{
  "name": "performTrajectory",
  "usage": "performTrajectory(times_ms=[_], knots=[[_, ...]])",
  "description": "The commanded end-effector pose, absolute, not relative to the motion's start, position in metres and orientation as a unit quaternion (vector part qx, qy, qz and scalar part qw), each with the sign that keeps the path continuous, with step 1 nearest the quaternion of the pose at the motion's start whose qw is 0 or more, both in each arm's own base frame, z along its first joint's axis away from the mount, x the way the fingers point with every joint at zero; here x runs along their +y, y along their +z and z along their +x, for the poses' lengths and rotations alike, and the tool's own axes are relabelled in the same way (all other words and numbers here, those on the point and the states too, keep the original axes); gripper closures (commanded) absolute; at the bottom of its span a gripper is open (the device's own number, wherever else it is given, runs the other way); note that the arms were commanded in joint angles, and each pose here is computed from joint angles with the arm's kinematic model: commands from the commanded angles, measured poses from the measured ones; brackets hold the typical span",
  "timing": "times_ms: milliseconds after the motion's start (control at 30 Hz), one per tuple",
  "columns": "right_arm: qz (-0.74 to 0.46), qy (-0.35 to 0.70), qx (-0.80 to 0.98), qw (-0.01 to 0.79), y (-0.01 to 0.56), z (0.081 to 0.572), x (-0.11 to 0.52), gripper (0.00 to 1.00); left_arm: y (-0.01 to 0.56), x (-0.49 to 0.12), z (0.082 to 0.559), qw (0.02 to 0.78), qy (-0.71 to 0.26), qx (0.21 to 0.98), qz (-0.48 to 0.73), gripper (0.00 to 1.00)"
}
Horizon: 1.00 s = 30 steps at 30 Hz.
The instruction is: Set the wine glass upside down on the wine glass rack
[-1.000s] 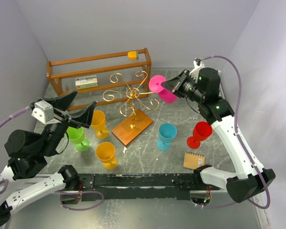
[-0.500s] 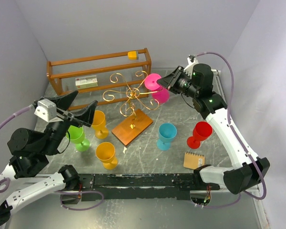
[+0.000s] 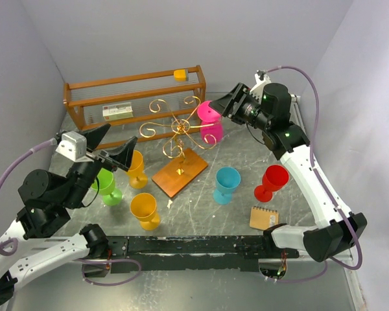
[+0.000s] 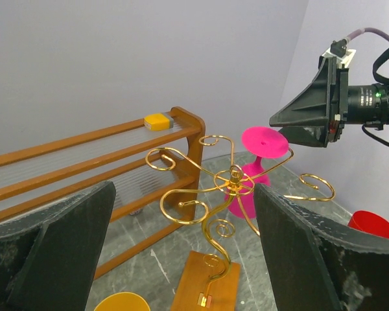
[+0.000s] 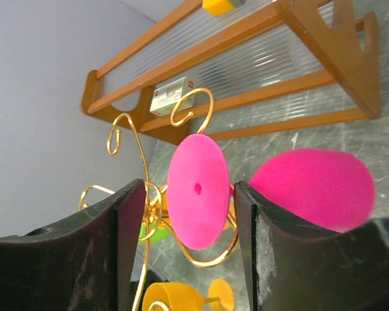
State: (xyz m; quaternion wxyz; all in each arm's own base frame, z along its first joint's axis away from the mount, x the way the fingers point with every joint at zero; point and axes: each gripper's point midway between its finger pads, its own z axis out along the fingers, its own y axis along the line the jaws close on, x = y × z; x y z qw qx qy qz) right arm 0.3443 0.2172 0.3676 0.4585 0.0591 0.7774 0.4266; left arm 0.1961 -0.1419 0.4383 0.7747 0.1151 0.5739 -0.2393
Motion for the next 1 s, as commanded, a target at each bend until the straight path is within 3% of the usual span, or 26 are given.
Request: performTrajectory(times_ms=[0,233,633,967], knots=[[0.052,0.392,0.785,0.477,0.369,0.345,0.205,0.41,0.448,-0.144,0.194,0.776,-0.244,0.569,0.122,0.01],[0.048,0.369,0.788,0.491,0.367,0.338,0.195,0.32,0.445,-0.153,0.193,0.771,-0.248,0.568,0.144,0.01],[0.070,0.278,0.820,0.495,0.352,0.296,0.148,0.31,0.442,-0.156,0.194,0.766,-0.254,0.574,0.142,0.01],[0.101,0.172,0.900,0.388,0.255,0.225,0.101,0.43,0.443,-0.161,0.191,0.761,-0.272,0.571,0.144,0.01]])
